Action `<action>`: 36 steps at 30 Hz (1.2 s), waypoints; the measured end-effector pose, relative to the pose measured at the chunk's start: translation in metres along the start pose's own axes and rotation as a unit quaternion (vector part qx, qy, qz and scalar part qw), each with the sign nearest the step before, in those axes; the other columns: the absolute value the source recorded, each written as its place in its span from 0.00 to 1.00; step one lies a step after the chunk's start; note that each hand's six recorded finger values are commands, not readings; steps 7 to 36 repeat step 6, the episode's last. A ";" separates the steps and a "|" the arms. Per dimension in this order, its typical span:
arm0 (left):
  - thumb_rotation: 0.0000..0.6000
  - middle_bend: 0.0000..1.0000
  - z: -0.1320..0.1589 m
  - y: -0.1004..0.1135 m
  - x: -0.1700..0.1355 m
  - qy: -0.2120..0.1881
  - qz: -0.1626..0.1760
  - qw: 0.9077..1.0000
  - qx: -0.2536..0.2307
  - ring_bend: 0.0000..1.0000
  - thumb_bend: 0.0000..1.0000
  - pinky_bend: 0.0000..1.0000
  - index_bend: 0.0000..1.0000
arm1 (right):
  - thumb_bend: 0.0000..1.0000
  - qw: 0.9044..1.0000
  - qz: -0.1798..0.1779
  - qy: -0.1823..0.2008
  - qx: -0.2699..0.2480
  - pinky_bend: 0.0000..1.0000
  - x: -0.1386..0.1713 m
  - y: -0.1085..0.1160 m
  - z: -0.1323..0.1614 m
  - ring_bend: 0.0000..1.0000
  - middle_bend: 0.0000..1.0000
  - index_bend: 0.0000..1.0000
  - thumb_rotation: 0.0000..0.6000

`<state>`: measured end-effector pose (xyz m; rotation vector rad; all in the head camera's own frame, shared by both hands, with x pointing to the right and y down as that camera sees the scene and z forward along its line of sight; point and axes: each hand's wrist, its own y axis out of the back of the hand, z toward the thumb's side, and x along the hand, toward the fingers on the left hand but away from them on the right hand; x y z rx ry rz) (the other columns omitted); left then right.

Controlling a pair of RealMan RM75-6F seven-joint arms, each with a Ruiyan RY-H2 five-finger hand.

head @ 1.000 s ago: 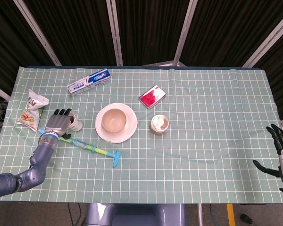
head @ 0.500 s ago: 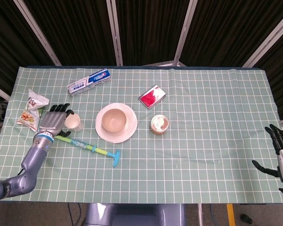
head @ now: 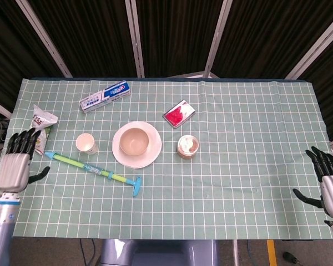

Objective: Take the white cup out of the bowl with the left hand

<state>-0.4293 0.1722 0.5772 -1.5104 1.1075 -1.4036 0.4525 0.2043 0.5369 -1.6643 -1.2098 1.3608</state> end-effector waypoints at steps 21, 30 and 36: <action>1.00 0.00 -0.023 0.004 -0.044 0.013 0.030 0.999 0.021 0.00 0.17 0.00 0.00 | 0.09 1.000 0.005 0.003 0.012 0.00 -0.002 -0.007 0.004 0.00 0.00 0.03 1.00; 1.00 0.00 -0.023 0.004 -0.044 0.013 0.030 0.999 0.021 0.00 0.17 0.00 0.00 | 0.09 1.000 0.005 0.003 0.012 0.00 -0.002 -0.007 0.004 0.00 0.00 0.03 1.00; 1.00 0.00 -0.023 0.004 -0.044 0.013 0.030 0.999 0.021 0.00 0.17 0.00 0.00 | 0.09 1.000 0.005 0.003 0.012 0.00 -0.002 -0.007 0.004 0.00 0.00 0.03 1.00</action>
